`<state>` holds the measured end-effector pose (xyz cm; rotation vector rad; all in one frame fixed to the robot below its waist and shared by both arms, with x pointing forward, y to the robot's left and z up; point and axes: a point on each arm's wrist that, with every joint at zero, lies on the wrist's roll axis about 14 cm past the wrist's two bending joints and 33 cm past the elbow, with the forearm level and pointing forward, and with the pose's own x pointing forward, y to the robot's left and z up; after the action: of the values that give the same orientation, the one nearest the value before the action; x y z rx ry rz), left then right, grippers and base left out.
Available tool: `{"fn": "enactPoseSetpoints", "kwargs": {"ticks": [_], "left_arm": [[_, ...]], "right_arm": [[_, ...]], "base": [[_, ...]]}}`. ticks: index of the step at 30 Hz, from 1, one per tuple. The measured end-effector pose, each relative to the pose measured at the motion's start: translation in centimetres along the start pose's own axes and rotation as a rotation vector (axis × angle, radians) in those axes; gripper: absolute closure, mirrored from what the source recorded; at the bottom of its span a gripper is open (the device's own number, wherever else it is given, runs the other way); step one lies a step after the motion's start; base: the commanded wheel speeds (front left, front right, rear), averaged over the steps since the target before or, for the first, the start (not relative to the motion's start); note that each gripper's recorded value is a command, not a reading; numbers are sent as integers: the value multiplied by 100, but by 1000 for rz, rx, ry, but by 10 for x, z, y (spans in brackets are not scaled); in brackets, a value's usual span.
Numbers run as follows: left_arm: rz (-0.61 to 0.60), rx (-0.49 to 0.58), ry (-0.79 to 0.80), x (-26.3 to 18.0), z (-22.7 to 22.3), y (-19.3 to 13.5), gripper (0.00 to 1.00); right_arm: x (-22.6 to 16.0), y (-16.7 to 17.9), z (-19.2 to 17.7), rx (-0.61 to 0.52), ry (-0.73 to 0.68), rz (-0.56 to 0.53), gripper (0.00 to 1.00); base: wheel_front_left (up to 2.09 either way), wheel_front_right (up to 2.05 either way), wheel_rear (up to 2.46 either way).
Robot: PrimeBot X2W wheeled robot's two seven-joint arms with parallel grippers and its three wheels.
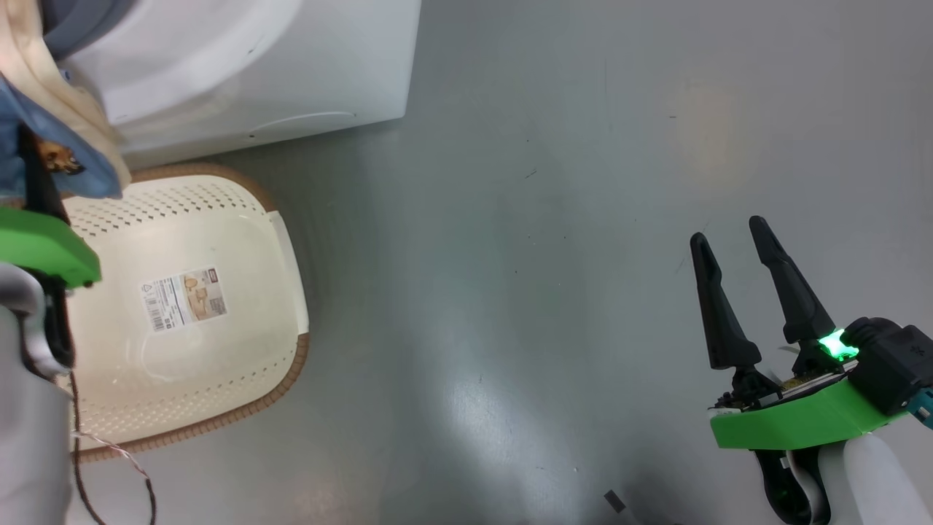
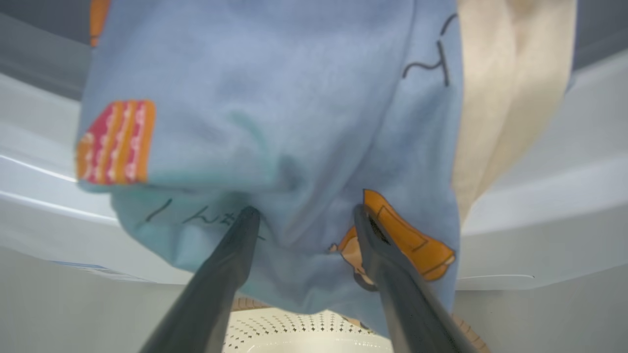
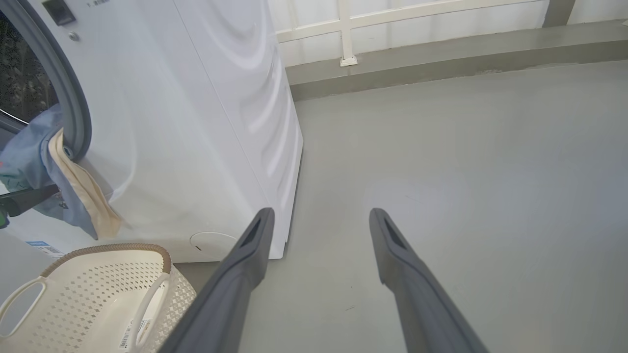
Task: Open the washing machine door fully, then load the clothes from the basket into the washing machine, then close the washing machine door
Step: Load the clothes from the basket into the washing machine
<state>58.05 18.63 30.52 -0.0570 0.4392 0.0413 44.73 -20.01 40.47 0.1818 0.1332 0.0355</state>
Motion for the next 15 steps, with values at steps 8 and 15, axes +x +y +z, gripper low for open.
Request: {"fn": "enactPoseSetpoints", "kwargs": {"ticks": [8, 15], "left_arm": [[-11, 44, 30, 5, 20, 1, 100], [-66, 86, 45, -4, 34, -8, 100]], "right_arm": [[-2, -1, 1, 23, -4, -14, 0], [-2, 0, 5, 34, -16, -18, 0]], "base": [[0, 0, 0], [0, 0, 0]]}}
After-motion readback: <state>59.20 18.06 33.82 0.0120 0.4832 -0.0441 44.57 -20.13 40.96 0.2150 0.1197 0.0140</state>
